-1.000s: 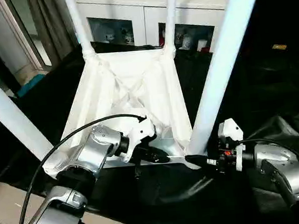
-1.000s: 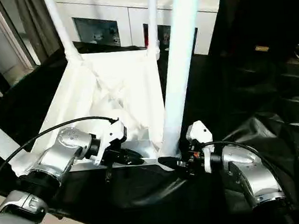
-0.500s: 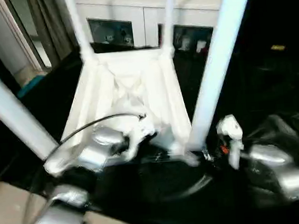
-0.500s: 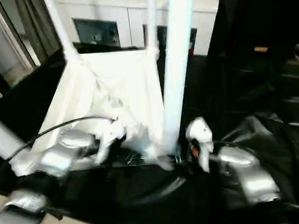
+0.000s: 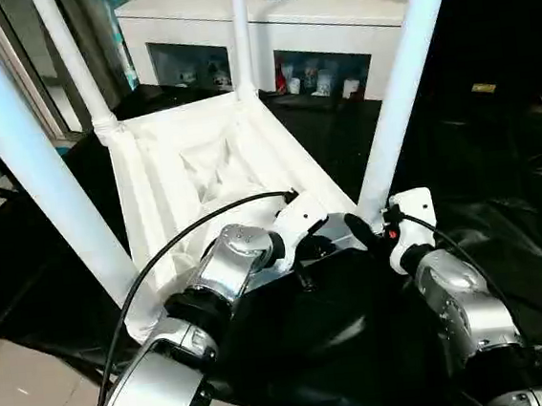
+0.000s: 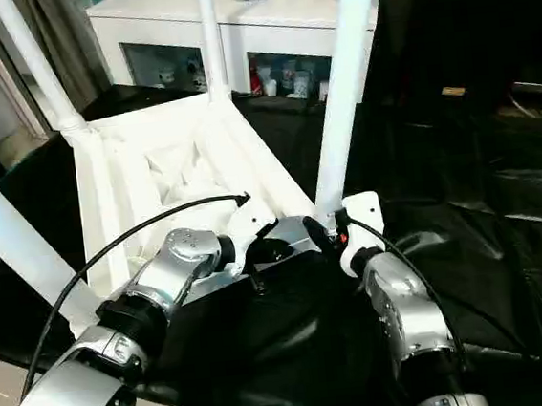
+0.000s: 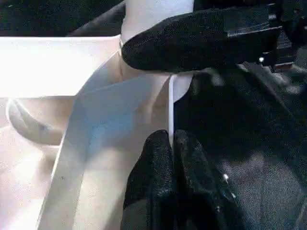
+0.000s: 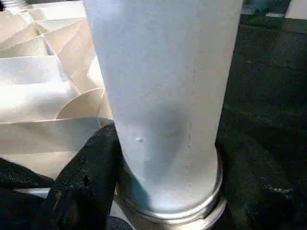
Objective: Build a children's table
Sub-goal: Rotate leg to tighten
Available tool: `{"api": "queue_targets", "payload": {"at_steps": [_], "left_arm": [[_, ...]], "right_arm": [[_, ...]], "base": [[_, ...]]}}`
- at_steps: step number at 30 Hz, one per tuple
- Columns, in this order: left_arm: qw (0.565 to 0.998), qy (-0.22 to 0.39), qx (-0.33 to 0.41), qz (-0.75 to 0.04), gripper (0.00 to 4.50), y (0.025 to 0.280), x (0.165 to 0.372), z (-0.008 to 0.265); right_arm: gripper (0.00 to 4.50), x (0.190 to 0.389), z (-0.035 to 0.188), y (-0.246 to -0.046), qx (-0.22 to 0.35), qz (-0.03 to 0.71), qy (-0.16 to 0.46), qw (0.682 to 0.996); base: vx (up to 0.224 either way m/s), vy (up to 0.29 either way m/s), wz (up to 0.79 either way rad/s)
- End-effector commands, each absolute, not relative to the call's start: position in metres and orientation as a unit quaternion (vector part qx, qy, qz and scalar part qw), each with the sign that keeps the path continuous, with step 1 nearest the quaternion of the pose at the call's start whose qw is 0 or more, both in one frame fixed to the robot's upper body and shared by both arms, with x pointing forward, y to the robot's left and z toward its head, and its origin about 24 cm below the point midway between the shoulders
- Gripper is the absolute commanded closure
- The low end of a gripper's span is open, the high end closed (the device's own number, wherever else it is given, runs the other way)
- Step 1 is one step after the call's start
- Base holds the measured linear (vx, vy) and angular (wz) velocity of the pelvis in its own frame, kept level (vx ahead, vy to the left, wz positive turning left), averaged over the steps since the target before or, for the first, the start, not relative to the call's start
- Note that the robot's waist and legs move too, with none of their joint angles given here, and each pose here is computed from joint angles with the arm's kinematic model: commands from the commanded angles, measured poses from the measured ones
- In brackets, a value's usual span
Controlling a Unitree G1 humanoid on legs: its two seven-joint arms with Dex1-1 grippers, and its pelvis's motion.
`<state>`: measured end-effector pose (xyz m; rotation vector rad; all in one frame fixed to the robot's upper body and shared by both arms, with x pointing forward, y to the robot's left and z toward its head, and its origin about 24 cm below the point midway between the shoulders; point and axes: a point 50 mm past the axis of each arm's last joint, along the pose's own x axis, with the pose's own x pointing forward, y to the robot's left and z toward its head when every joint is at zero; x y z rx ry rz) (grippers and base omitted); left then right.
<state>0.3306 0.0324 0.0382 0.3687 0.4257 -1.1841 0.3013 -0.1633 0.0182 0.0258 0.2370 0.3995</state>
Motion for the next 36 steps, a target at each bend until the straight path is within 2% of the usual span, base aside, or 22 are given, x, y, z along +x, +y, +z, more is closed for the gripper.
{"api": "queue_targets", "payload": {"at_steps": [1,4,6,12,19,20,21,27,28,31,36], "left_arm": [[0.754,0.240,0.187,-0.582,4.50,0.032,0.317,0.019],[0.731,0.256,0.194,-0.602,4.50,0.042,0.313,0.017],[0.713,0.266,0.197,-0.618,4.50,0.049,0.311,0.016],[0.640,0.273,0.200,-0.690,4.50,0.072,0.300,0.019],[0.627,0.292,0.181,-0.699,4.50,0.089,0.298,0.023],[0.627,0.292,0.181,-0.699,4.50,0.089,0.298,0.023],[0.627,0.292,0.182,-0.699,4.50,0.090,0.298,0.023],[0.627,0.292,0.181,-0.699,4.50,0.092,0.297,0.024],[0.627,0.292,0.180,-0.699,4.50,0.092,0.297,0.024],[0.627,0.292,0.180,-0.699,4.50,0.092,0.297,0.024],[0.633,0.293,0.184,-0.692,4.50,0.092,0.298,0.024]], "right_arm": [[1.15,0.293,0.016,-0.147,-0.003,0.292,0.127,0.948],[0.76,0.288,0.019,-0.156,-0.021,0.345,0.133,0.929],[0.73,0.280,0.023,-0.164,-0.046,0.400,0.137,0.905],[0.73,0.269,0.038,-0.183,-0.054,0.481,0.139,0.864],[0.73,0.261,0.039,-0.182,-0.054,0.539,0.156,0.826],[0.73,0.261,0.039,-0.182,-0.054,0.539,0.156,0.826],[1.01,0.261,0.039,-0.182,-0.053,0.541,0.156,0.825],[1.34,0.259,0.037,-0.178,-0.042,0.551,0.163,0.817],[1.54,0.259,0.036,-0.178,-0.042,0.553,0.165,0.816],[1.77,0.259,0.036,-0.180,-0.043,0.552,0.168,0.816],[1.89,0.259,0.031,-0.183,-0.045,0.535,0.175,0.825]], "base": [[0.000,0.000,0.00],[0.000,0.000,0.00],[0.000,0.000,0.00],[0.000,0.000,0.00],[0.000,0.000,0.00],[0.000,0.000,0.00],[0.000,0.000,0.00],[0.000,0.000,0.00],[0.000,0.000,0.00],[0.000,0.000,0.00],[0.000,0.000,0.00]]}}
